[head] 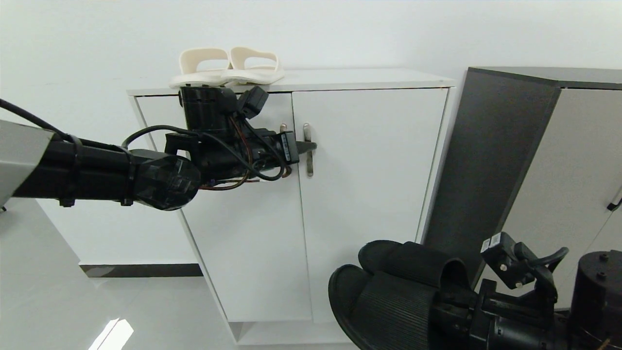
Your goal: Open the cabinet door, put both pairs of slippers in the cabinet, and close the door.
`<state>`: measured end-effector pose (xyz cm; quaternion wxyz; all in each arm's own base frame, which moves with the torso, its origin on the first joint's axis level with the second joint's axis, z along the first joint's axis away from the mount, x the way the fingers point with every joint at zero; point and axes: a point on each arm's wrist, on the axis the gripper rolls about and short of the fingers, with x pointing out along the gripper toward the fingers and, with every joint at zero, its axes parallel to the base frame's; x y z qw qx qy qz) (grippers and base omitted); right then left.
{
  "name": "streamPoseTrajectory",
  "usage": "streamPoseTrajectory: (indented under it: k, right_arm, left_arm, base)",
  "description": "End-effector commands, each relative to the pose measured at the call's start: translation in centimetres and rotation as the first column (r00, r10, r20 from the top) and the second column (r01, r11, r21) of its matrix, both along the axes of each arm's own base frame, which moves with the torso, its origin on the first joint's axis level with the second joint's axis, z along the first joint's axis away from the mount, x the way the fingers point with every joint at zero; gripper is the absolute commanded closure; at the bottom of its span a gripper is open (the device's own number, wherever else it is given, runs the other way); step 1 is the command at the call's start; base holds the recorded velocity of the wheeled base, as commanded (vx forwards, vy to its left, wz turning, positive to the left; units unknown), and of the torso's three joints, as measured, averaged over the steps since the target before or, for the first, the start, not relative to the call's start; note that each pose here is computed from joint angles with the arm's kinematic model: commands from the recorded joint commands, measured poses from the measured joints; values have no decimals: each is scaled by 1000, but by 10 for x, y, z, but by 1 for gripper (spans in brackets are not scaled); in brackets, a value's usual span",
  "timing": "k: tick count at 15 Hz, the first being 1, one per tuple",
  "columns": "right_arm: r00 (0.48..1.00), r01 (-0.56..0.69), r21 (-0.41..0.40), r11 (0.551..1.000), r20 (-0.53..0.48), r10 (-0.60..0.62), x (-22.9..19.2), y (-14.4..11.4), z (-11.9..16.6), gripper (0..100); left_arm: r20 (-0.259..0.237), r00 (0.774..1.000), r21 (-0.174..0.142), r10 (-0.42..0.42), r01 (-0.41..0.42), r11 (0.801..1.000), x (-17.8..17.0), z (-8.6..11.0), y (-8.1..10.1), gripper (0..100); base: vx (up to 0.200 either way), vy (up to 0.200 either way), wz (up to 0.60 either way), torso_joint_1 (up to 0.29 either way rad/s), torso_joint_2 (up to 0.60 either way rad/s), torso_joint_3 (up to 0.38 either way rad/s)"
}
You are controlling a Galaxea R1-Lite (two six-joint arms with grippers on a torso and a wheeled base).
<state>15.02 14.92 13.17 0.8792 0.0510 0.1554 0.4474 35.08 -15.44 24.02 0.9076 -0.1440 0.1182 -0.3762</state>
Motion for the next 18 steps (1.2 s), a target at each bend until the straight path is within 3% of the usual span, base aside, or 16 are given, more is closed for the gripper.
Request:
streamPoseTrajectory:
  k: [1, 5, 9, 11, 13, 18]
  right_arm:
    - [1000, -2, 0, 1000, 0, 2, -1, -1, 0, 100]
    - [994, -110, 26, 994, -3, 110, -11, -7, 2, 100]
    - [993, -119, 32, 992, 2, 119, -13, -9, 4, 100]
    - [990, -140, 32, 990, -3, 140, -16, -10, 2, 100]
    - [984, -178, 41, 983, -6, 178, -19, -12, 3, 100]
    - [984, -179, 39, 983, -1, 179, -21, -14, 3, 100]
  left_arm:
    - [12, 1000, -8, -5, 5, 1000, -14, 8, 4, 100]
    - [5, 999, 0, -46, 46, 999, -63, 13, 11, 100]
    - [54, 997, -22, -60, 61, 998, -122, 14, 34, 100]
    - [67, 996, -29, -60, 62, 998, -134, 17, 40, 100]
    - [78, 997, -33, -29, 31, 999, -126, 21, 45, 100]
    - [65, 997, -31, 45, -43, 999, -59, 19, 41, 100]
  base:
    - [0, 0, 0, 0, 0, 0]
    - [0, 0, 0, 0, 0, 0]
    - [0, 0, 0, 0, 0, 0]
    - [0, 0, 0, 0, 0, 0]
    - [0, 0, 0, 0, 0, 0]
    - [0, 0, 0, 0, 0, 0]
